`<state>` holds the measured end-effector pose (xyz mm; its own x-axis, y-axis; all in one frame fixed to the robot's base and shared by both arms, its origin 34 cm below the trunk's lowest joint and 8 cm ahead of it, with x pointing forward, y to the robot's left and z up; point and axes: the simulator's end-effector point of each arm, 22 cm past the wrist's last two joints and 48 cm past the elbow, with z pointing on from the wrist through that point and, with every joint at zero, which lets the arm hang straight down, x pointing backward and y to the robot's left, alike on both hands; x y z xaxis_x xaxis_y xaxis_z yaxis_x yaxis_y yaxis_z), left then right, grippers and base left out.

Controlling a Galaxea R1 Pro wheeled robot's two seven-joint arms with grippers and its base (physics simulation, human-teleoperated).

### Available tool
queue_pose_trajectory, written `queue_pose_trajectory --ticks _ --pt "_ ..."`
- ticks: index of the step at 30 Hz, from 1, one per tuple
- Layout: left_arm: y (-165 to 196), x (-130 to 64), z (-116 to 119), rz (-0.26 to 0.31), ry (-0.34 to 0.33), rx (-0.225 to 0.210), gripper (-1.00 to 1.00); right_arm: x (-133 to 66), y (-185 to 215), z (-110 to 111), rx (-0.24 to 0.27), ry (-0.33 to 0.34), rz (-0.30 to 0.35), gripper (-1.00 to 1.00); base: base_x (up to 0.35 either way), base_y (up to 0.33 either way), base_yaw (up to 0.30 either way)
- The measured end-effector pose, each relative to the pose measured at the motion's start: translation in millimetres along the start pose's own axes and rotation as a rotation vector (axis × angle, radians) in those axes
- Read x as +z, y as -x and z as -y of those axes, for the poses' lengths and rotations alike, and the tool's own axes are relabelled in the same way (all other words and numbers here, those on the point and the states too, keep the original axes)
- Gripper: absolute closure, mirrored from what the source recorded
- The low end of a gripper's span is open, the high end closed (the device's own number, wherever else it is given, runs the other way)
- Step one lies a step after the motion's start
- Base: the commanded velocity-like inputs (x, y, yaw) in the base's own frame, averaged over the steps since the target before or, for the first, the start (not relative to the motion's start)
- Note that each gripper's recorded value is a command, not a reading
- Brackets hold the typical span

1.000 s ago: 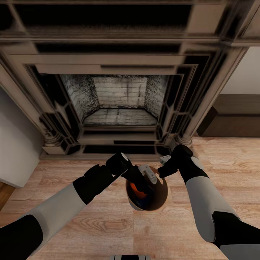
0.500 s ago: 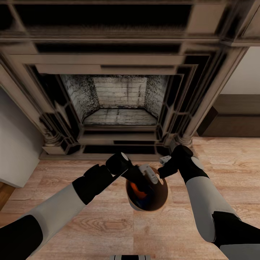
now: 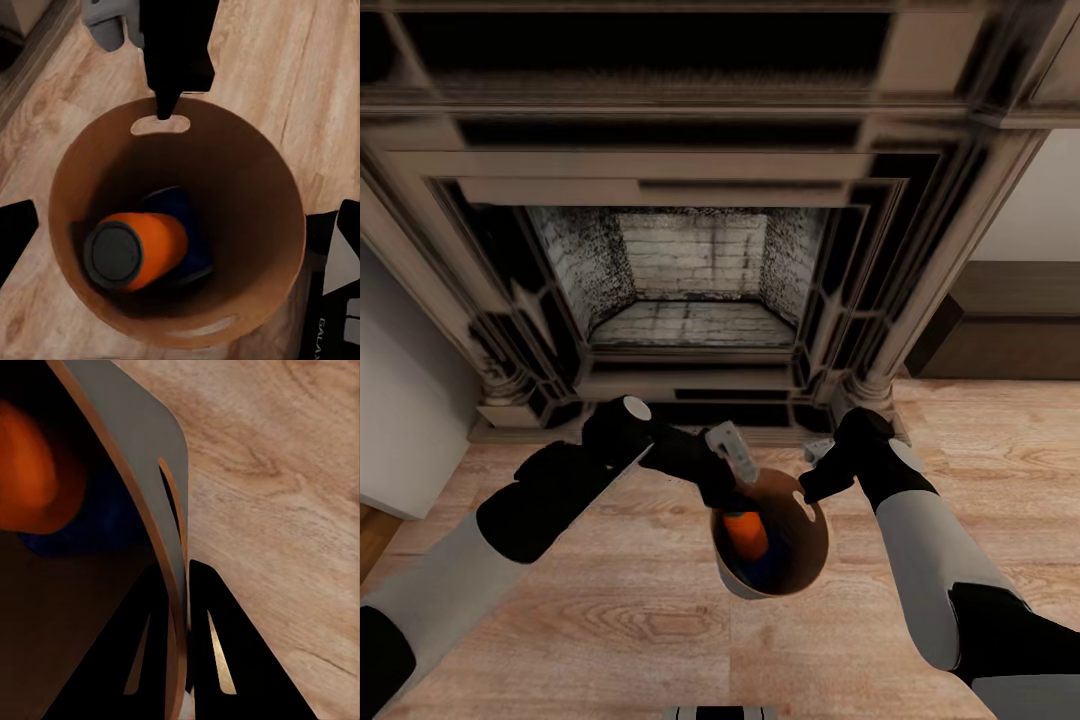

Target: Put the three can of soda from the living room inside the tash can in the kitchen.

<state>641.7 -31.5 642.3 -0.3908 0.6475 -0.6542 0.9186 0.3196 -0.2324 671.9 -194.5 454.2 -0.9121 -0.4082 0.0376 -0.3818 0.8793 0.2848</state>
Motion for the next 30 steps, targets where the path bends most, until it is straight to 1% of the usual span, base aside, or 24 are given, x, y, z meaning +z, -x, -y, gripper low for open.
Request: queue_pose_trajectory --ticks 2,4,5,6,7,8,9,11,12,13,14,15,16,17,18,19,20,21,22,23,24,25,28,30 --pt "-3 -6.9 -6 0.003 0.010 -0.005 -1.00 0.1 0 0 0.000 0.001 0.000 1.00 0.000 0.000 0.000" --pt "-9 -28.8 -19 0.023 0.006 -0.034 -1.00 0.3 0 -1 0.001 0.002 0.000 1.00 0.000 0.000 0.000" --pt "-10 -34.2 -21 0.029 -0.001 -0.044 -1.00 0.3 0 -1 0.002 0.003 0.000 1.00 0.000 0.000 0.000" --pt "-13 -44.5 -26 0.046 -0.013 -0.067 -1.00 0.2 0 0 0.003 0.001 0.000 1.00 0.000 0.000 0.000" --pt "-13 -50.3 -30 0.062 -0.016 -0.077 -1.00 0.2 0 1 0.002 -0.001 0.000 1.00 0.000 0.000 0.000" --pt "-16 -61.5 -38 0.094 -0.013 -0.093 -1.00 0.1 -1 2 0.001 -0.004 -0.001 1.00 0.000 0.000 0.000" --pt "-18 -67.4 -43 0.111 -0.008 -0.104 -1.00 0.0 -1 2 0.000 -0.007 -0.002 1.00 0.000 0.000 0.000" --pt "-33 -84.8 -62 0.164 0.026 -0.145 -1.00 -0.7 -2 5 0.009 -0.006 -0.001 1.00 0.000 0.000 0.000" --pt "-44 -89.2 -71 0.184 0.048 -0.169 -1.00 -1.2 -3 8 0.016 -0.007 -0.001 1.00 0.000 0.000 0.000" --pt "-59 -91.9 -83 0.195 0.089 -0.195 -1.00 -2.0 -5 12 0.018 -0.014 -0.003 1.00 0.000 0.000 0.000" --pt "-102 -100.2 -126 0.203 0.278 -0.244 -1.00 -4.5 -11 23 0.061 -0.002 0.003 1.00 0.000 0.000 0.000" --pt "-116 -100.2 -133 0.202 0.317 -0.267 -1.00 -6.5 -14 32 0.056 -0.022 0.002 1.00 0.000 0.000 0.000" --pt "-127 -100.6 -139 0.199 0.356 -0.280 -1.00 -7.1 -17 38 0.056 -0.034 -0.002 1.00 0.000 0.000 0.000" --pt "-151 -100.8 -150 0.189 0.434 -0.303 -1.00 -8.4 -20 44 0.082 -0.028 0.004 1.00 0.000 0.000 0.000" --pt "-165 -100.8 -155 0.184 0.477 -0.318 -1.00 -9.0 -21 46 0.091 -0.022 0.009 1.00 0.000 0.000 0.000" --pt "-191 -104.6 -166 0.176 0.574 -0.343 -1.00 -10.3 -23 49 0.125 -0.008 0.018 1.00 0.000 0.000 0.000" --pt "-204 -106.9 -171 0.173 0.625 -0.357 -1.00 -11.0 -25 53 0.130 -0.011 0.018 1.00 0.000 0.000 0.000" --pt "-226 -112.2 -181 0.171 0.721 -0.379 -1.00 -12.3 -28 59 0.142 -0.016 0.018 1.00 0.000 0.000 0.000" --pt "-244 -115.3 -186 0.170 0.803 -0.402 -1.00 -13.5 -32 66 0.142 -0.031 0.014 1.00 0.000 0.000 0.000" --pt "-253 -115.7 -186 0.168 0.837 -0.414 -1.00 -14.0 -35 71 0.134 -0.045 0.009 1.00 0.000 0.000 0.000" --pt "-270 -115.2 -185 0.161 0.887 -0.433 -1.00 -15.3 -37 75 0.145 -0.046 0.009 1.00 0.000 0.000 0.000" --pt "-285 -112.5 -180 0.154 0.918 -0.447 -1.00 -16.6 -39 78 0.157 -0.045 0.012 1.00 0.000 0.000 0.000" --pt "-314 -103.0 -166 0.160 0.948 -0.470 -1.00 -19.2 -43 86 0.171 -0.053 0.011 1.00 0.000 0.000 0.000" --pt "-330 -95.7 -156 0.162 0.947 -0.489 -1.00 -20.4 -46 91 0.170 -0.062 0.008 1.00 0.000 0.000 0.000"
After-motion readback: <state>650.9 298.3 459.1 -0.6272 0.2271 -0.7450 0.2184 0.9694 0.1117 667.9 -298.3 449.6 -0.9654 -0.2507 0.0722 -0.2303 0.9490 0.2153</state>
